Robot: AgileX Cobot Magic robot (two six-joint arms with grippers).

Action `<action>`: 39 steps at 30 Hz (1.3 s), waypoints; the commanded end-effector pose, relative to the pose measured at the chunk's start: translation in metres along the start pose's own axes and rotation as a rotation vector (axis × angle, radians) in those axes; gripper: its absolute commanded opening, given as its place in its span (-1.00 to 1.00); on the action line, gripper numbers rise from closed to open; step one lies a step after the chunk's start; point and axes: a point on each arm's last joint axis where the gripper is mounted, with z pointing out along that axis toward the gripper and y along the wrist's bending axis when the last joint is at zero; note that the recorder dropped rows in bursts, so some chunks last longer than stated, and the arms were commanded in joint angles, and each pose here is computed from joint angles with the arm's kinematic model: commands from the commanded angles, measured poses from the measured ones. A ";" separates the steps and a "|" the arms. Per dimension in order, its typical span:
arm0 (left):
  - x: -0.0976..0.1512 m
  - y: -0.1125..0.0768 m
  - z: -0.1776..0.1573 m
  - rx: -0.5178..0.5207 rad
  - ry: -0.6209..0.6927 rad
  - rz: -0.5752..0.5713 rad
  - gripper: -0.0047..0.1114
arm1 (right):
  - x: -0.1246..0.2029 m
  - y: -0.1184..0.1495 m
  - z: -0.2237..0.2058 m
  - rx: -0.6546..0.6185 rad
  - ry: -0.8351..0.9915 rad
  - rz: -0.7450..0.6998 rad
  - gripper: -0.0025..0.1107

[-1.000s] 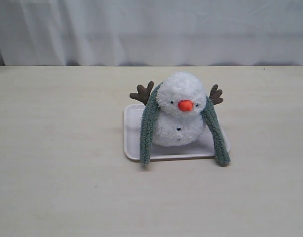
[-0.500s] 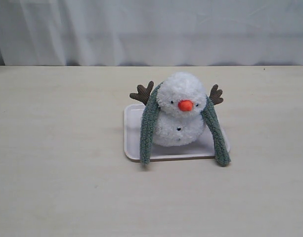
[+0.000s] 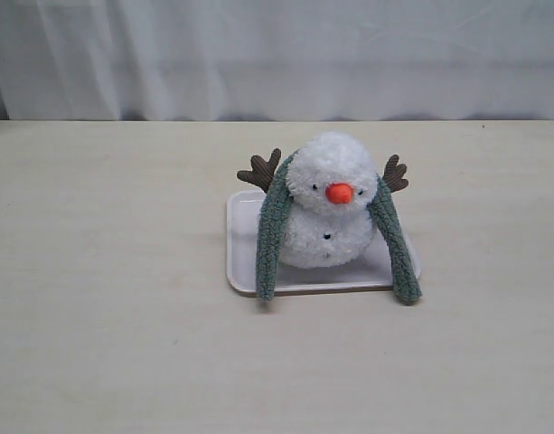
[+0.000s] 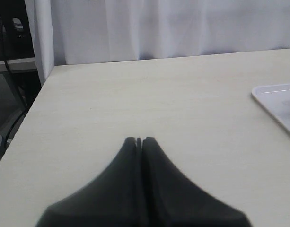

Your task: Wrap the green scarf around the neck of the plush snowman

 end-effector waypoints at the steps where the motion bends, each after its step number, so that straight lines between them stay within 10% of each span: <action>1: -0.001 0.000 0.000 0.006 -0.017 0.000 -0.92 | 0.000 0.001 0.000 -0.001 0.003 0.012 -0.89; 17: -0.001 0.000 0.000 0.006 -0.017 0.000 -0.92 | 0.002 0.025 -0.004 -0.268 0.022 0.014 -0.89; 35: -0.001 0.000 0.000 0.006 -0.017 0.000 -0.92 | 0.002 0.025 -0.004 -0.270 0.020 0.013 -0.89; 39: -0.001 0.000 0.000 0.006 -0.017 0.000 -0.92 | 0.002 0.025 -0.004 -0.266 0.054 0.267 -0.89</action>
